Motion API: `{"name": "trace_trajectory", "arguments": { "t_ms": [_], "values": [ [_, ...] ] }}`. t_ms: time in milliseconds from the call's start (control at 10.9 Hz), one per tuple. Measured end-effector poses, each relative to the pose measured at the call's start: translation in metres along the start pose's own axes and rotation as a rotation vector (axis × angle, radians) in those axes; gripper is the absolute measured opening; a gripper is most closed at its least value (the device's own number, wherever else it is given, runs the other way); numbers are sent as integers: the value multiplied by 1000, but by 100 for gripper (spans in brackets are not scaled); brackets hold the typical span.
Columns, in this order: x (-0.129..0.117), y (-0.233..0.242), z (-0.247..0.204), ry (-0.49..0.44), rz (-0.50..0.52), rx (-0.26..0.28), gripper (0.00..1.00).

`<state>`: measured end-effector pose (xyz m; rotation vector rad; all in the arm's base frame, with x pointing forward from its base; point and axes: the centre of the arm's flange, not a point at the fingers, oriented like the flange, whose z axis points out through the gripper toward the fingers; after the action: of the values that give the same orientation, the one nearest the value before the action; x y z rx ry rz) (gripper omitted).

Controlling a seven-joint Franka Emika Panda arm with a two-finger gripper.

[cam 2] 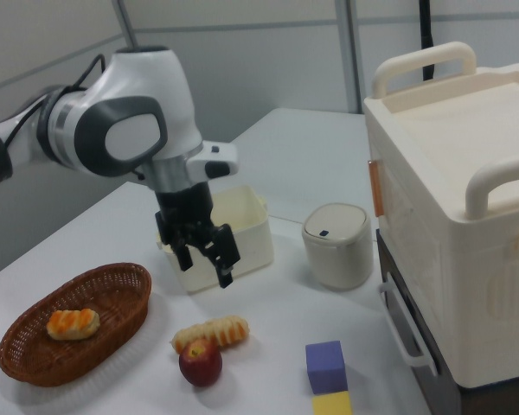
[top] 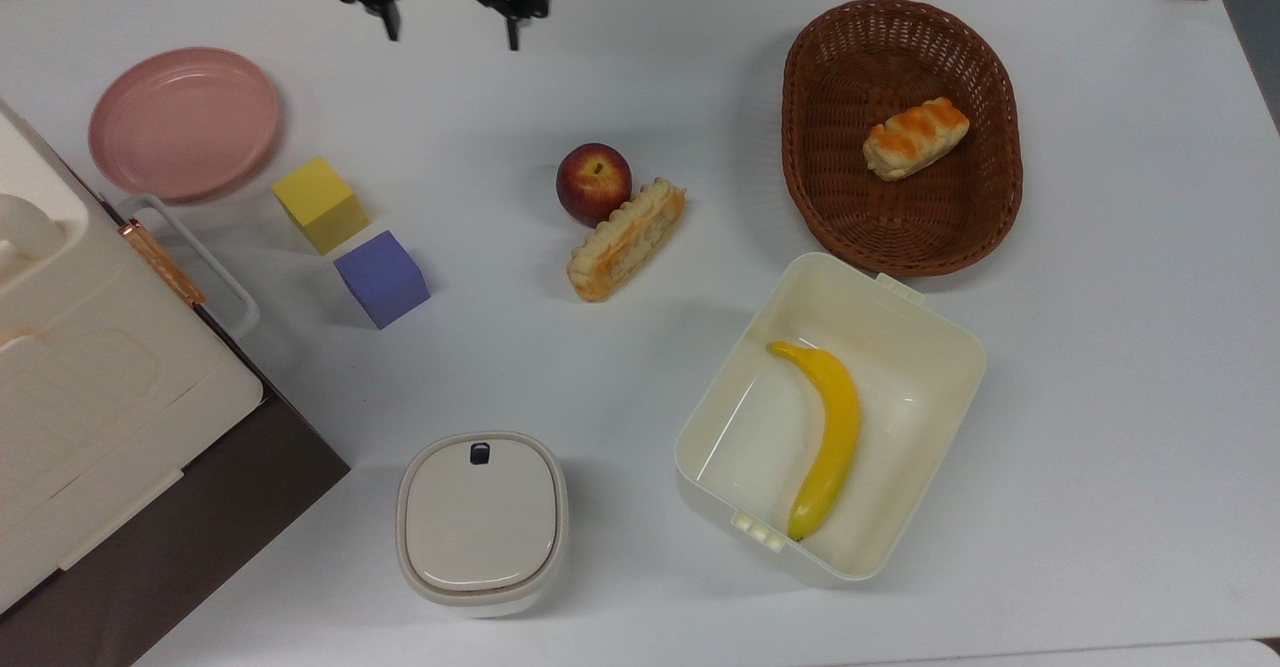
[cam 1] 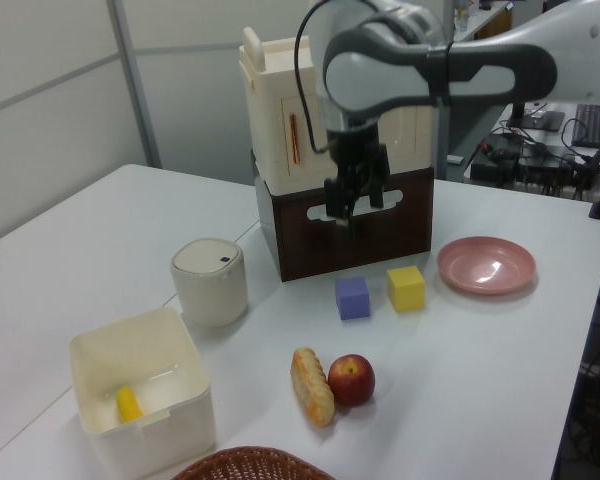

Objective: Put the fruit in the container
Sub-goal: 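Move the open gripper down over the red apple, then close the gripper around the red apple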

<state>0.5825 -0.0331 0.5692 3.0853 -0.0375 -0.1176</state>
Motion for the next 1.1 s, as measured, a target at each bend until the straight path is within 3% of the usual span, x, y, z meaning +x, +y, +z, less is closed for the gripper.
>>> {"name": "trace_trajectory", "arguments": {
  "t_ms": [549, 1097],
  "values": [
    [-20, -107, 113, -38, -222, -11, 100],
    [-7, -122, 201, -124, -386, -35, 100]
  ]
}}
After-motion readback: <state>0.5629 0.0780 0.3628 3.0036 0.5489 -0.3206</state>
